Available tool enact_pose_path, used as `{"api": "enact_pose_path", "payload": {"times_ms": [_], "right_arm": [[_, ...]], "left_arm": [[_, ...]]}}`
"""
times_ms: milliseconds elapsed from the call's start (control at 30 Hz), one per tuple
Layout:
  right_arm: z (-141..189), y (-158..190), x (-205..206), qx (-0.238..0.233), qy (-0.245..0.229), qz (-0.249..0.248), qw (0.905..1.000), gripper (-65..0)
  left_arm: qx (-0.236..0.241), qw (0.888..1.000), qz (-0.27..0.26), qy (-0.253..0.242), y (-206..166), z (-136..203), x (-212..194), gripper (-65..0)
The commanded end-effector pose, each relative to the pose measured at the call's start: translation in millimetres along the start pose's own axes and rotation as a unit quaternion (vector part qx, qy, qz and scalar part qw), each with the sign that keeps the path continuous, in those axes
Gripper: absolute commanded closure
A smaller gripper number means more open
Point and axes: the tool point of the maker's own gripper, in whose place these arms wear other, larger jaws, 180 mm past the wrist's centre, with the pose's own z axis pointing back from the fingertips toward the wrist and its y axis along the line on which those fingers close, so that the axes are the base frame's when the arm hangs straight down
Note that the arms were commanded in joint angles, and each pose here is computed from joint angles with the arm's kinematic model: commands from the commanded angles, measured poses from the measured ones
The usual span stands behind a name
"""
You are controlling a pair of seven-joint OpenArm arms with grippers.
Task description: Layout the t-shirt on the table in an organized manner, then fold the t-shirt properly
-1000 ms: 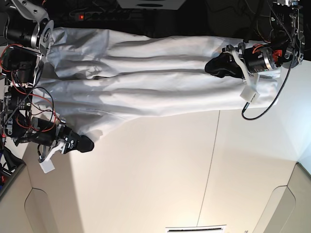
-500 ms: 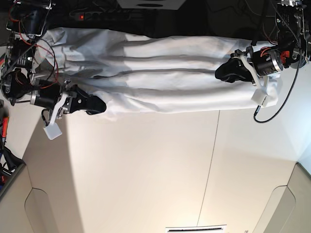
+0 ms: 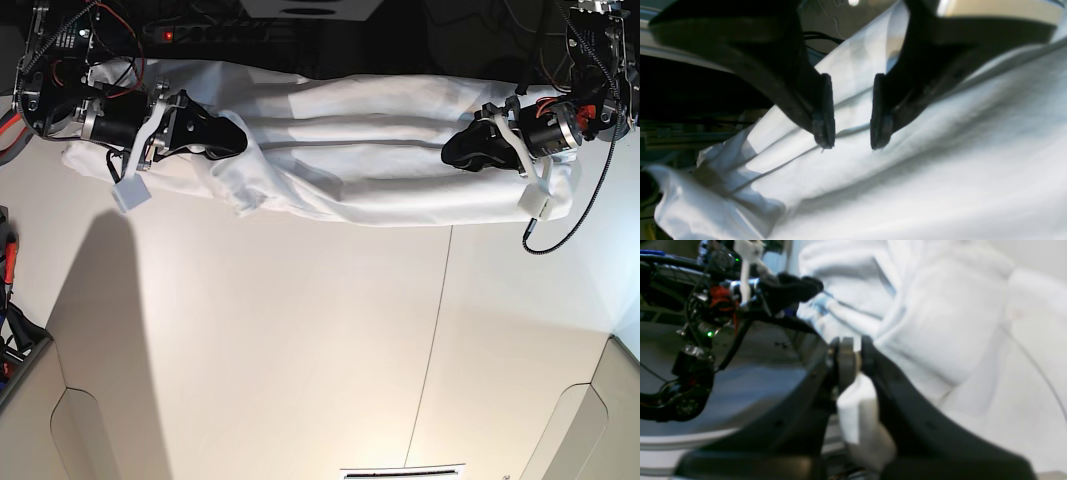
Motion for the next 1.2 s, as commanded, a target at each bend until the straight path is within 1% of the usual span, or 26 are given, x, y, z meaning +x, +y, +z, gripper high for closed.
{"api": "enact_pose_path", "payload": {"times_ms": [0,167,300,333,367,400,433,467,533,600,667,767,833,867,900,1000,1100,1167], "right_arm": [[3,6,5,0.009,-0.012,0.007,0.9999,0.0],[3,5,-7,0.006,-0.003,-0.006,1.0,0.0],[3,-4,-12,-0.019,0.01,-0.003,0.9998,0.0],[3,-6,-13,-0.023,0.012,-0.003,0.9997,-3.7],[3,-6,-13,-0.025,0.013,-0.002,0.9996,-13.8],[4,-7,-13,-0.026,0.014,-0.002,0.9996,-22.5],[4,-8,-13,-0.028,0.012,0.002,0.9995,-26.6],[4,-9,-12,-0.031,0.01,0.002,0.9995,-26.9],[4,-8,-11,-0.029,0.007,0.0,0.9996,-26.7],[4,-2,-10,-0.016,0.007,0.002,0.9998,-25.9],[5,7,-4,-0.009,0.003,0.018,0.9998,-20.3],[10,28,13,0.004,-0.017,0.063,0.9979,-11.2],[12,41,22,0.006,-0.026,0.094,0.9952,-5.6],[14,45,25,0.005,-0.029,0.105,0.994,-1.6],[14,46,27,0.004,-0.032,0.109,0.9936,0.0],[13,34,24,-0.023,-0.025,0.104,0.9939,0.0],[9,13,18,-0.053,-0.019,0.083,0.995,0.0],[4,1,9,-0.058,-0.01,0.059,0.9965,0.0]], "left_arm": [[-0.007,1.0,-0.011,-0.024,-3,5,15,-18.9],[-0.007,0.999,-0.011,-0.032,-3,5,18,-18.9],[-0.007,0.999,-0.011,-0.034,-3,5,18,-18.9],[-0.007,0.999,-0.011,-0.035,-3,5,19,-18.9],[-0.007,0.999,-0.011,-0.035,-3,5,19,-18.9],[-0.007,0.999,-0.011,-0.035,-3,5,19,-18.9],[-0.007,0.999,-0.011,-0.035,-3,5,19,-18.9],[-0.006,0.999,-0.011,-0.035,-3,5,19,-18.9],[-0.006,0.999,-0.011,-0.035,-2,5,19,-18.9],[-0.005,0.999,-0.011,-0.037,-2,6,20,-18.9],[0.0,0.999,-0.009,-0.042,2,9,22,-18.9],[0.019,0.998,-0.004,-0.065,13,20,31,-18.9],[0.038,0.995,0.001,-0.095,24,33,43,-18.9],[0.05,0.992,0.004,-0.114,31,42,49,-18.9],[0.063,0.989,0.006,-0.134,38,52,56,-18.9],[0.1,0.975,0.012,-0.198,57,83,77,-18.9],[0.143,0.964,0.012,-0.225,76,109,83,-19.6],[0.171,0.958,0.011,-0.229,86,122,82,-25.3]]}}
